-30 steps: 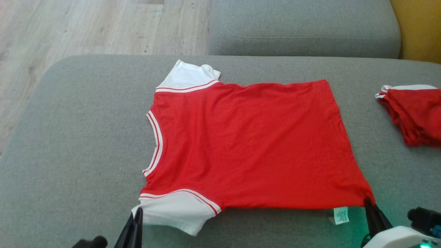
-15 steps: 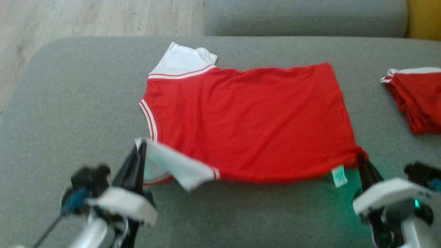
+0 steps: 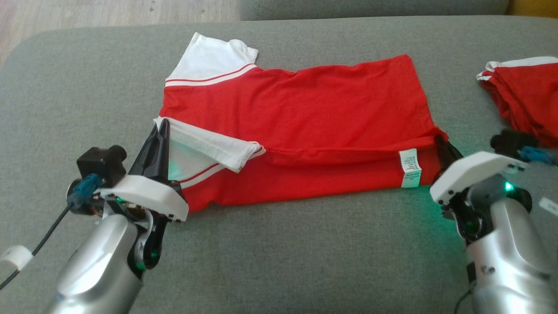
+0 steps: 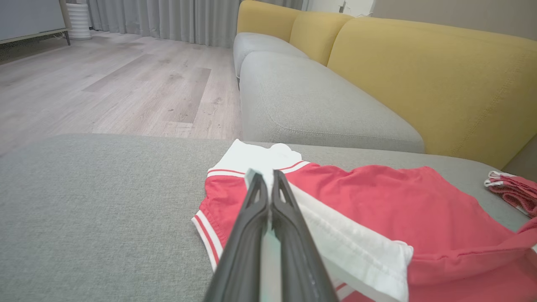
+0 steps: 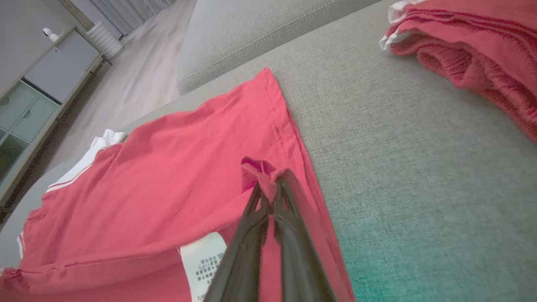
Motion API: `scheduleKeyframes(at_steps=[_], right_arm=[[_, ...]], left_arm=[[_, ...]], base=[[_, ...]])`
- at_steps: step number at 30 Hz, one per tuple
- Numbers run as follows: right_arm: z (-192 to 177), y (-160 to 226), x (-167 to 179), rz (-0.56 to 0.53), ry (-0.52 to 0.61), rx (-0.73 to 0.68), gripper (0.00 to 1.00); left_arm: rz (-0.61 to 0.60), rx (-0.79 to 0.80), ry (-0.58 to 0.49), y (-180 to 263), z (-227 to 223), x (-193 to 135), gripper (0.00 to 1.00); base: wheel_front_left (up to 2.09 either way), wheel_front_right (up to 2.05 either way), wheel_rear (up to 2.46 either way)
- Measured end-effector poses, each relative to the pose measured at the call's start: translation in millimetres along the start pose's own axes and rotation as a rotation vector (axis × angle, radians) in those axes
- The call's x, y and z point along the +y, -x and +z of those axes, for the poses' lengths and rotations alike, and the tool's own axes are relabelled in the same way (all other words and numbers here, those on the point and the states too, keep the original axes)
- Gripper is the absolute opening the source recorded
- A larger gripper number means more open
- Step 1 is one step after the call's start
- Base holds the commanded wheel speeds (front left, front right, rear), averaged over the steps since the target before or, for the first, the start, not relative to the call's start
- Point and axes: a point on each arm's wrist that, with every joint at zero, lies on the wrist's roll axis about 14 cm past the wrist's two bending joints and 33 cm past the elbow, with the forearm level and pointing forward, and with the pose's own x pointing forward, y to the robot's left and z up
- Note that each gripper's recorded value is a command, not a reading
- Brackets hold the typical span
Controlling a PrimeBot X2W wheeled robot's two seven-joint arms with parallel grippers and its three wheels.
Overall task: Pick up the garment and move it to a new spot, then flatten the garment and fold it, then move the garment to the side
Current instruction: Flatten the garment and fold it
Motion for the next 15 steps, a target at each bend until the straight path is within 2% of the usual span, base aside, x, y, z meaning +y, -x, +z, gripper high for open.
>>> scheduleKeyframes(at_steps=[6,13,14,15], right_arm=[[-11,-8,0,-0.021,0.091,0.107,0.00],[4,-17,5,-0.028,0.148,0.118,0.00],[6,-18,5,-0.029,0.151,0.118,0.06],[7,-19,6,-0.029,0.155,0.117,0.24]], left_arm=[[0.014,0.027,-0.002,-4,-6,6,0.00],[0.030,0.062,-0.016,-10,-8,13,0.00],[0.033,0.068,-0.019,-11,-8,14,0.00],[0.035,0.076,-0.020,-12,-8,15,0.00]], base=[[0.00,0.00,0.00],[0.00,0.00,0.00],[0.00,0.00,0.00],[0.00,0.00,0.00]])
